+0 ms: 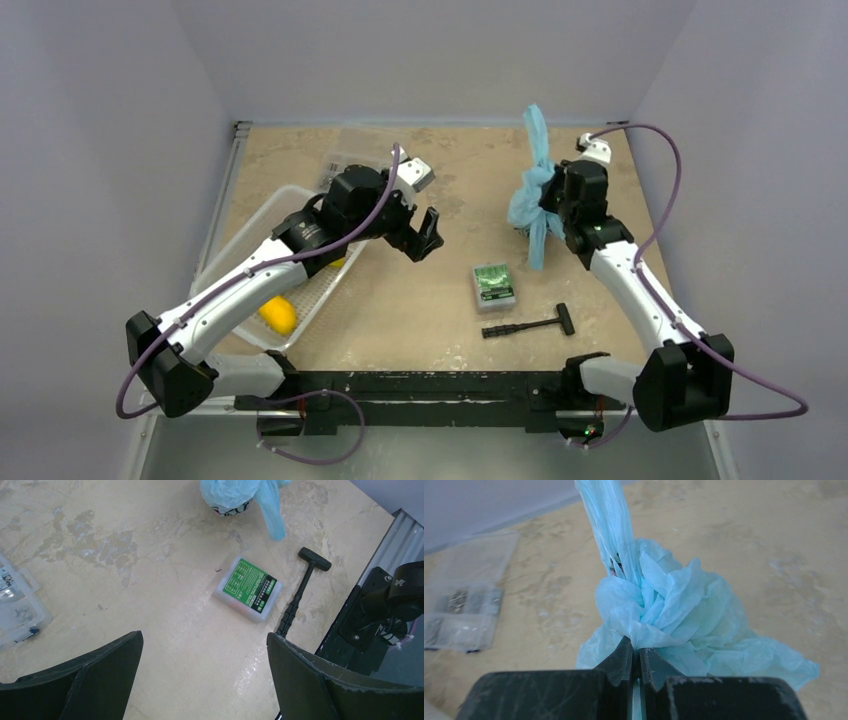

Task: Take the fake fruits out of the plastic bag
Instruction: Pick up the plastic bag at the center of the board, then place the plastic bag at the center of the board.

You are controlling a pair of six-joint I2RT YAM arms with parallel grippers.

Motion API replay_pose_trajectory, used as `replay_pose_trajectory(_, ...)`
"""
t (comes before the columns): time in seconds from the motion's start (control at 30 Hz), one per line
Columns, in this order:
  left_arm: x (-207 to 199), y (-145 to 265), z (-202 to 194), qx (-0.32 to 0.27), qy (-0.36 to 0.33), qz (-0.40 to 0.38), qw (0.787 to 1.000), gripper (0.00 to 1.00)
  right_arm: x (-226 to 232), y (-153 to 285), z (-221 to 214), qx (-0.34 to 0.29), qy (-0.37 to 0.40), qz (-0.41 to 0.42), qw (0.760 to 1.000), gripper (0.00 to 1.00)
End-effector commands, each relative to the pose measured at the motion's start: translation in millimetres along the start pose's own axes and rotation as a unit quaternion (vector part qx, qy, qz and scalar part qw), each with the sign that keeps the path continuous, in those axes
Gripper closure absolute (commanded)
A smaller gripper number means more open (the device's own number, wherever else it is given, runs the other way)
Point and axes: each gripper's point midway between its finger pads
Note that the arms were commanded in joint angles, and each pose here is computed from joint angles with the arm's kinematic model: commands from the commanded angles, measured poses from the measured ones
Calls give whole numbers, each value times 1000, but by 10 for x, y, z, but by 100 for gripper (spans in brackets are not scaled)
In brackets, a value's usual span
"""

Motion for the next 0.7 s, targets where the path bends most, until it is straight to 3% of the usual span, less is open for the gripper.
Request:
replay_pose_trajectory(0.0, 26, 240, 363, -62, -28, 21, 997, 6, 843, 193, 276, -22, 14, 116, 993, 100)
replay_pose_trajectory(0.33, 209, 581, 521, -129, -44, 89, 987, 6, 2059, 783, -409, 75, -78, 279, 954, 100)
replay_pose_trajectory(0.63, 133, 491, 455, -100, -64, 60, 991, 6, 2242, 916, -1183, 130, -94, 282, 946, 100)
replay_pose_trajectory(0.67, 137, 469, 443, -96, -63, 60, 992, 6, 2225, 906, -1238, 135, -87, 281, 946, 94)
Point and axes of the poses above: each gripper's point midway between its finger pads, its own y axis back along the fingers, its own x axis along the line the jaws close on, z = x × y, and after that the axes turned 2 degrees about -y, right-handed
